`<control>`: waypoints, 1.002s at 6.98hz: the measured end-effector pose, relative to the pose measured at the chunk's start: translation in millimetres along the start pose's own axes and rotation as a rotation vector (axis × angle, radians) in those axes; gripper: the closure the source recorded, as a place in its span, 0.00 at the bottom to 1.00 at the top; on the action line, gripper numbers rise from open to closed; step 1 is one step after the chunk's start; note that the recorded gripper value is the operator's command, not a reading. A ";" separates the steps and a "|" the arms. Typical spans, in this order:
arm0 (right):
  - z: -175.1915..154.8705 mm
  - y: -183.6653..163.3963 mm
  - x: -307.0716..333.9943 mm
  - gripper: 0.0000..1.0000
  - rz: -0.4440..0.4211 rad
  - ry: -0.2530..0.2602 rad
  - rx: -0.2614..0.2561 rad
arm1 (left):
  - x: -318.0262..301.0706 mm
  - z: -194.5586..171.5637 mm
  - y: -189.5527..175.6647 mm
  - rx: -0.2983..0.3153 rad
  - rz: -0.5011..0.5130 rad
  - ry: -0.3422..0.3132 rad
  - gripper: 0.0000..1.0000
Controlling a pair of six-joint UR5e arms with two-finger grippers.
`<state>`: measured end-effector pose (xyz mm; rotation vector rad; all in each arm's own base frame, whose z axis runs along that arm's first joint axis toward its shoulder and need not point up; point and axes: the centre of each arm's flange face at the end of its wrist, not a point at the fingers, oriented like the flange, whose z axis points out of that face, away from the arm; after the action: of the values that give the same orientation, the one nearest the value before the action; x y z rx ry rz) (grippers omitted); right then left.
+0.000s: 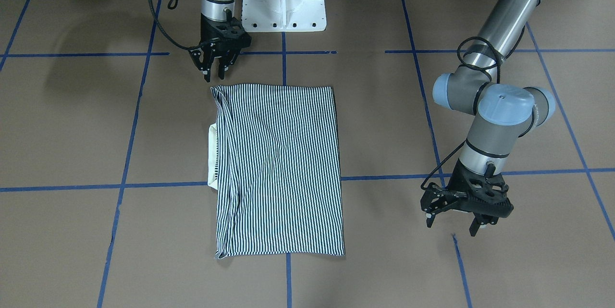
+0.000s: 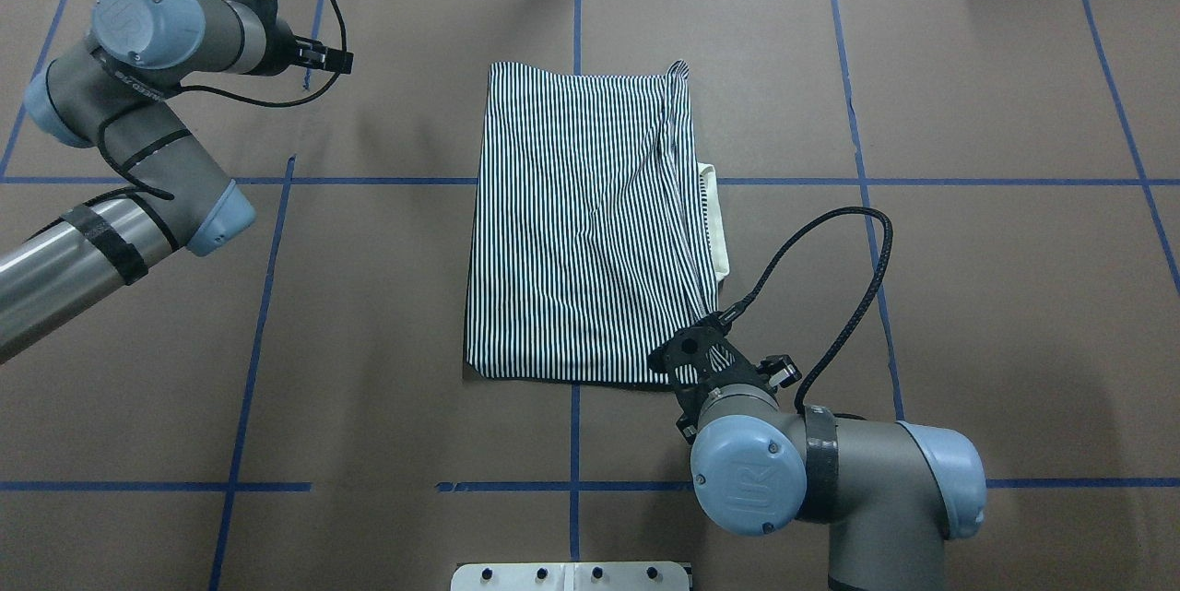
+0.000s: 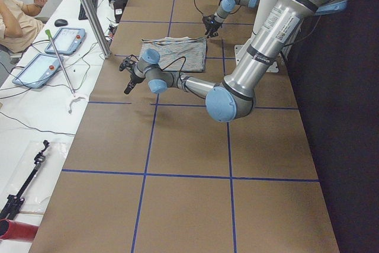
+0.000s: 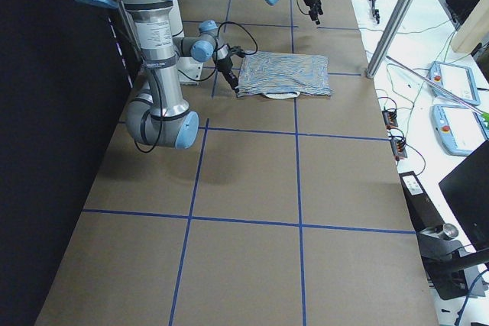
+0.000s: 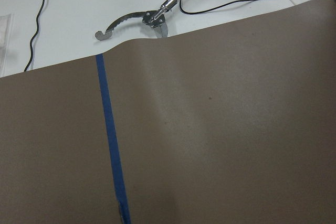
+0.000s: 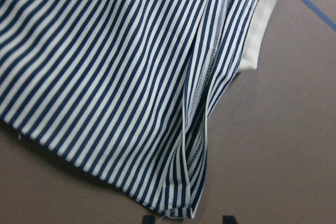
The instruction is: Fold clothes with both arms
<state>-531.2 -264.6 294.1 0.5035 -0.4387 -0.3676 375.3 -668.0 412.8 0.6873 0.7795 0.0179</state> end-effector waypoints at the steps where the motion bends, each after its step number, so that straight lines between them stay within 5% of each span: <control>1: -7.0 -20.8 7.5 0.00 0.027 -0.008 0.015 | 0.0 0.0 0.0 0.000 0.000 0.000 0.00; 2: -12.4 -50.6 13.7 0.03 0.061 -0.019 0.024 | 0.1 0.0 0.1 0.000 0.000 0.000 0.00; 3: -13.3 -82.2 18.1 0.28 0.091 -0.024 0.025 | 0.4 0.1 0.3 -0.001 0.000 0.001 0.00; 4: -5.2 -105.1 19.6 0.35 0.113 -0.026 0.022 | 0.7 0.2 0.6 -0.001 0.001 0.001 0.00; 7: 40.4 -119.0 12.8 0.61 0.128 -0.029 0.021 | 0.4 0.5 1.3 -0.002 0.001 0.001 0.00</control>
<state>-567.1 -382.5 266.4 0.4889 -0.5004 -0.2477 376.3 -667.1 413.6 0.6855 0.7800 0.0199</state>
